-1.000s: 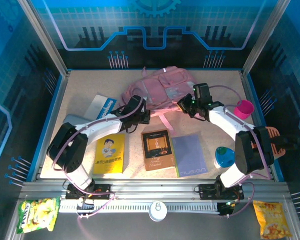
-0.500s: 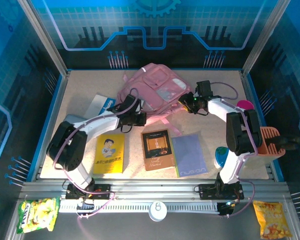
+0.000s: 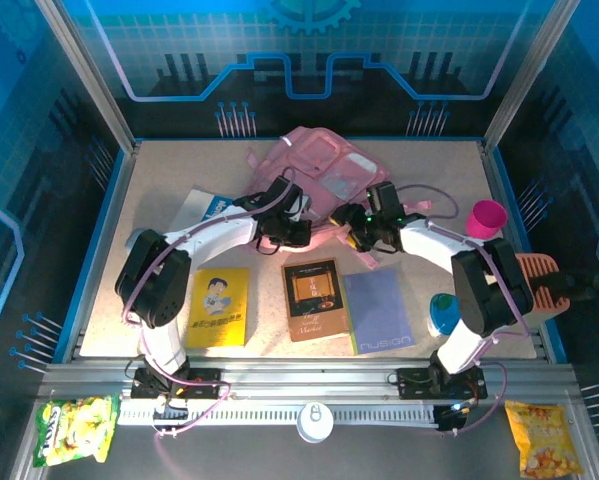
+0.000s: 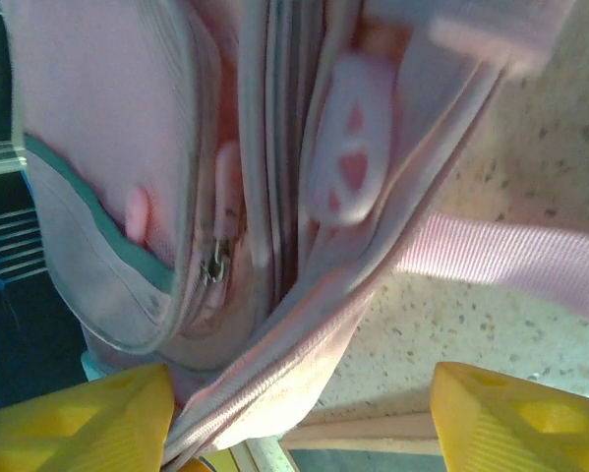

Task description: Pack the student bag

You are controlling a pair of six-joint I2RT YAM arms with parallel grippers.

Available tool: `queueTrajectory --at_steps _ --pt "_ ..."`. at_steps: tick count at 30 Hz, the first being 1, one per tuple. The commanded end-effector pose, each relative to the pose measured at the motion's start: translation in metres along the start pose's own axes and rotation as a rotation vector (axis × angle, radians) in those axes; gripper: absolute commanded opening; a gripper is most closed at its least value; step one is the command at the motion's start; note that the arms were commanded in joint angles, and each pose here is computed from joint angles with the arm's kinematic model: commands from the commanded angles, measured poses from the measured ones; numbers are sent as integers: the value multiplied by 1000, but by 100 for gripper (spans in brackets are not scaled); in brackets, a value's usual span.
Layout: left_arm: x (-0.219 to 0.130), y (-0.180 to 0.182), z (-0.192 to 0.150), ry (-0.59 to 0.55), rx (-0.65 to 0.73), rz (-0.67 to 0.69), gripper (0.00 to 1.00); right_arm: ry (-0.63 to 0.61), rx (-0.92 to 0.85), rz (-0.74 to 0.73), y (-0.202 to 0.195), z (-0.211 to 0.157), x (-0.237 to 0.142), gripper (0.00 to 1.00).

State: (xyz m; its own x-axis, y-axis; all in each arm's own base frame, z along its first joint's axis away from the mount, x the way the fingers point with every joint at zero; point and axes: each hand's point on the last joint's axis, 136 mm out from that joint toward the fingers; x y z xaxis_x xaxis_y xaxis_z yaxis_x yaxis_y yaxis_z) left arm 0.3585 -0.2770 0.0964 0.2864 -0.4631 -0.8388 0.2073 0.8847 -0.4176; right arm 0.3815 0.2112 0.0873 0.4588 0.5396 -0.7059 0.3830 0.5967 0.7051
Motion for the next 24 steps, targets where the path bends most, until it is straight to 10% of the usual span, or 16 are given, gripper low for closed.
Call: queueTrajectory --at_steps 1,10,24 --pt "-3 -17 0 23 32 -42 0 -31 86 6 1 3 11 74" --pt "8 -15 -16 86 44 -27 0 7 84 -20 4 -4 30 70" --pt "8 1 -24 175 57 17 0 24 56 -50 -10 -6 47 21"
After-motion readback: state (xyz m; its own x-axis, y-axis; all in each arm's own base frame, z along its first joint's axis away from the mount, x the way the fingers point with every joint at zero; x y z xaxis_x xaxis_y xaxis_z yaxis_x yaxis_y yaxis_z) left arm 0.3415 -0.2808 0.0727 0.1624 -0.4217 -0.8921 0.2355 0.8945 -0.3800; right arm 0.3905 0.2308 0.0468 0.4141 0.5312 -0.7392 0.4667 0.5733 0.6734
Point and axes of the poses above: each hand's point on the last joint's axis, 136 mm out from that joint toward the fingers, its own x axis out along the fingers, its own y axis along the line the jaws close on, z = x × y, and after that the axes turned 4 degrees about -x, right-handed
